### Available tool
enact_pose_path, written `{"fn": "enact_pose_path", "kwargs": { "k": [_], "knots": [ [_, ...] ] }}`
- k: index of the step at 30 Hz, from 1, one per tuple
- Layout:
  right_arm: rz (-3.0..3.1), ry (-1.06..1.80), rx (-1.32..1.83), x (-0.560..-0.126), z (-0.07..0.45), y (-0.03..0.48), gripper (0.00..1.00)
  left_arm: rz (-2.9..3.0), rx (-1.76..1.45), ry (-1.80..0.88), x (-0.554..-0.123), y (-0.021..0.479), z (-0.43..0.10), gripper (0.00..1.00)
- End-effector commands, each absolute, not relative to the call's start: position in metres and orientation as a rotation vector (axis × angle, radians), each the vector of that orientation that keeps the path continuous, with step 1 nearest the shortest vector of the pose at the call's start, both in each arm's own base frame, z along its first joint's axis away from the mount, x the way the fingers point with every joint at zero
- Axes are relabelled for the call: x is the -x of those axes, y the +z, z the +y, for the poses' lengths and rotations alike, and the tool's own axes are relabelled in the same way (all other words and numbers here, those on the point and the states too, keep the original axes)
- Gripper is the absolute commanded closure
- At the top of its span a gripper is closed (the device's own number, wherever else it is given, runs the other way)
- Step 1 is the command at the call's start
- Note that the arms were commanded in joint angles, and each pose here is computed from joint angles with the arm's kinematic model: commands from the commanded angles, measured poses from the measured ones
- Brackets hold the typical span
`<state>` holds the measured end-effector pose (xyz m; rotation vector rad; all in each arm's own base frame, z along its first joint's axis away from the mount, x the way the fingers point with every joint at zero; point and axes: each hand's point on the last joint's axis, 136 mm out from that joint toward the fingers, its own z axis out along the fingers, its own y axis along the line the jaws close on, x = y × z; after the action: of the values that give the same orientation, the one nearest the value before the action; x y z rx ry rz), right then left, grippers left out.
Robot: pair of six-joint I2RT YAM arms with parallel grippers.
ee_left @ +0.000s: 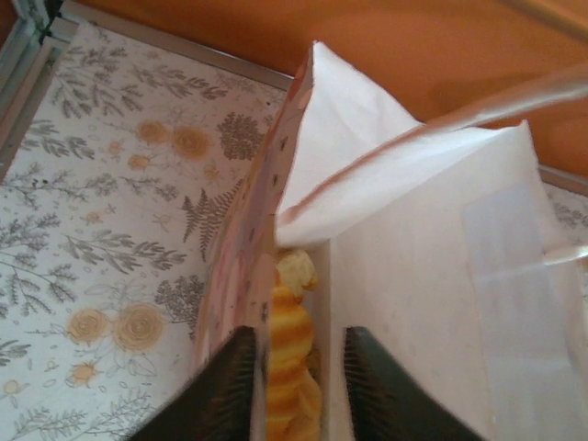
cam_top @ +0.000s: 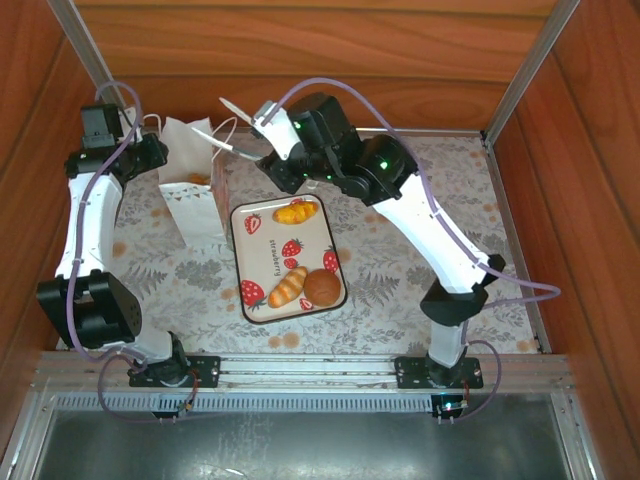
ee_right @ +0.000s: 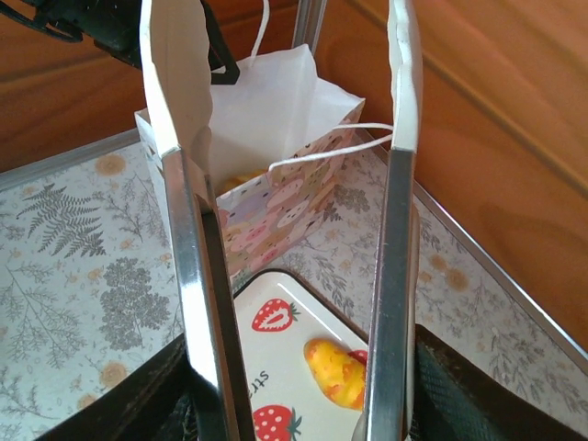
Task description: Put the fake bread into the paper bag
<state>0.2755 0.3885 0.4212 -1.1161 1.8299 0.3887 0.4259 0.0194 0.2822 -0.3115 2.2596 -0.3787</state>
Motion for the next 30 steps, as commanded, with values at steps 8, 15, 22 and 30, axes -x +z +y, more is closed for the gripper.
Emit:
{"fn": "enact_pose_path", "kwargs": {
  "k": [8,15,22,30],
  "knots": [
    [1.83,0.402,0.943,-0.252,0.333,0.452,0.44,2.164,0.307,-0.379,-0.4,0.317,0.019,0.39],
    [1.973,0.336,0.896,-0.238,0.294,0.415,0.43,2.134,0.303,-0.404,-0.377,0.324,0.012,0.28],
    [2.218,0.286,0.854,-0.213,0.255,0.356,0.43,2.118,0.303,-0.452,-0.347,0.321,0.001,0.25],
    [2.537,0.2,0.823,-0.179,0.221,0.285,0.43,2.111,0.351,-0.504,-0.315,0.303,-0.007,0.24]
  ]
}}
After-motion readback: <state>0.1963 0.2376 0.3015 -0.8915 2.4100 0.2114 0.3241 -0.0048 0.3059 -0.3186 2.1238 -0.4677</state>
